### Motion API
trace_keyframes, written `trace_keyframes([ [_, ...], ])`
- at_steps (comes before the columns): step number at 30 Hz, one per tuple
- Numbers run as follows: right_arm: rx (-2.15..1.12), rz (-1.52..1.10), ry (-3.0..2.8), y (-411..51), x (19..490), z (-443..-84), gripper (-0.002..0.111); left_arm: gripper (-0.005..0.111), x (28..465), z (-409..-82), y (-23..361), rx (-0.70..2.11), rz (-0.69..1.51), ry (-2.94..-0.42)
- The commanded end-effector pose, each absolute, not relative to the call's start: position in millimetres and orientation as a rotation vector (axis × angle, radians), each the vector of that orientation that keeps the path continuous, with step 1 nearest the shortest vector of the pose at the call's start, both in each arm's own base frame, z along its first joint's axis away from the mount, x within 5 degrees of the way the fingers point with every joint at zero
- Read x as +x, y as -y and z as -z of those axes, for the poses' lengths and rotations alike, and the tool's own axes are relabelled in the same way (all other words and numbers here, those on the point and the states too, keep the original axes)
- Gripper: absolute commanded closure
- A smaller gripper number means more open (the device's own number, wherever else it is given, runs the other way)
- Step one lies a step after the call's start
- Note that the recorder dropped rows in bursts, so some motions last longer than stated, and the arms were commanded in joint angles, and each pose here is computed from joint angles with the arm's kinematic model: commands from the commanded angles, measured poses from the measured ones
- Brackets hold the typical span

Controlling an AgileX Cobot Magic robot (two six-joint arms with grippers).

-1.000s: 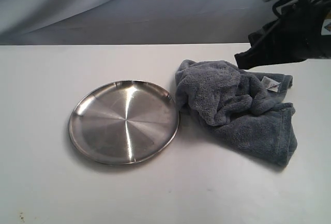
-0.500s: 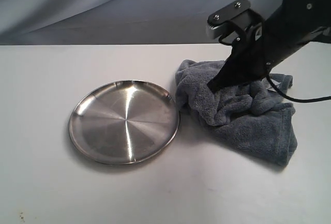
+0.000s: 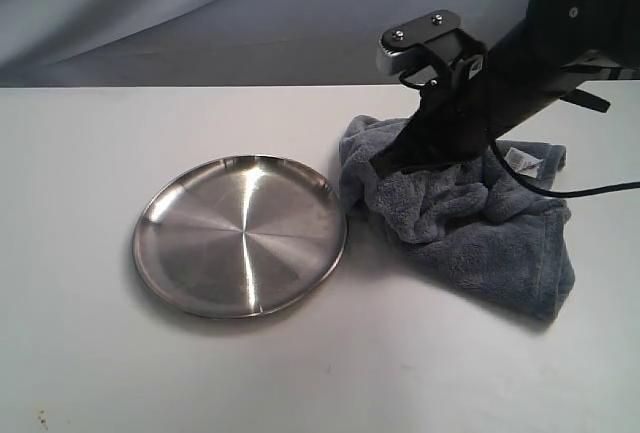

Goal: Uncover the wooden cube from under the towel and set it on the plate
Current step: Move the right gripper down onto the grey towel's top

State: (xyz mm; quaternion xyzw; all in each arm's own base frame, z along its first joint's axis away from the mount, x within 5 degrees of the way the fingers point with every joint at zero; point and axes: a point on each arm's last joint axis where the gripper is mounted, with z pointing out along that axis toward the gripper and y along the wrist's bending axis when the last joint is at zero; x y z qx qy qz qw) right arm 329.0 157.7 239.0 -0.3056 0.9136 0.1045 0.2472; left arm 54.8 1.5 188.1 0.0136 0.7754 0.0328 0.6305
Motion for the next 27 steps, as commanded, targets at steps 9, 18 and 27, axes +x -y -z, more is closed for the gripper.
trace_keyframes([
  [9, -0.726, -0.186, -2.201, -156.2, 354.1, -257.6, 0.108, 0.107, 54.7, -187.4, -1.5, 0.027, -0.073, -1.769],
  [18, -0.609, -0.107, -2.277, -106.6, 369.2, -254.7, 0.108, 0.107, 54.7, -187.4, -1.5, 0.027, -0.073, -1.769],
  [27, -0.596, -0.115, -2.423, -87.0, 364.3, -246.5, 0.108, 0.107, 54.7, -187.4, -1.5, 0.027, -0.073, -1.769],
])
